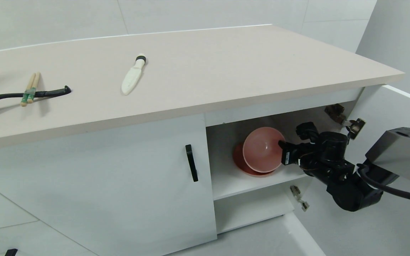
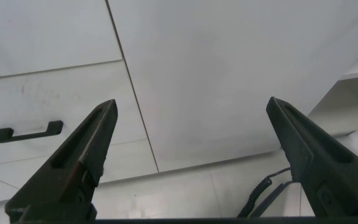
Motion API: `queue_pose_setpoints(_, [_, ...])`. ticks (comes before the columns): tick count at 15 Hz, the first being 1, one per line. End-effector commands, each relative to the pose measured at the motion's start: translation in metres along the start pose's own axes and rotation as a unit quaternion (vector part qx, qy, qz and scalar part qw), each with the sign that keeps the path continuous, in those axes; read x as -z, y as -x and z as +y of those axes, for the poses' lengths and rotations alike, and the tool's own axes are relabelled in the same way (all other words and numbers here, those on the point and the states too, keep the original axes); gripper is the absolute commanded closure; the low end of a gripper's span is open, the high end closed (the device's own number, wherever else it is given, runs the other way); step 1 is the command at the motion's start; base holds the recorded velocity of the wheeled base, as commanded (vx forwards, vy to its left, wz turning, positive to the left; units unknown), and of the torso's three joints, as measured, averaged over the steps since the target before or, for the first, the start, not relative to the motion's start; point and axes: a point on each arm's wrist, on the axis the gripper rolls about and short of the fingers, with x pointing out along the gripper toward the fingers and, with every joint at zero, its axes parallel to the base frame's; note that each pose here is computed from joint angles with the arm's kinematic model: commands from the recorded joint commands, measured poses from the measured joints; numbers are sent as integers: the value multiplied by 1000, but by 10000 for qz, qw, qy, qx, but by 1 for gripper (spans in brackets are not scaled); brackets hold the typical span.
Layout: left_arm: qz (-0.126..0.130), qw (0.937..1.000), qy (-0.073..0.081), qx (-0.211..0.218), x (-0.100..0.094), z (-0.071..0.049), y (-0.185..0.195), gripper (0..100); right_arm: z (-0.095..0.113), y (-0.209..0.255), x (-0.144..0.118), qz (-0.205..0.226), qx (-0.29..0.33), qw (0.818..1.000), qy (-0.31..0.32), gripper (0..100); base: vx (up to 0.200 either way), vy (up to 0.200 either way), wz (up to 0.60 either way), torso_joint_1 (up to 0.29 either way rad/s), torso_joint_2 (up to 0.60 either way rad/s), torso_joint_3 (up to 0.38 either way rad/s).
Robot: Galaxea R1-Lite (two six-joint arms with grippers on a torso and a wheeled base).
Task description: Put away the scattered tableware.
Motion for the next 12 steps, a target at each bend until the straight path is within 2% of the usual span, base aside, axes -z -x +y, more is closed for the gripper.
queue_pose_setpoints(1, [14,10000,2,-7,0,0,0,0,1,5,1,43,4,10000,0,100,0,0,0,0,0,0])
queue_pose_setpoints(12, [14,10000,2,-7,0,0,0,0,1,7,10,150,35,9999,3,100,0,0,0,0,0,0])
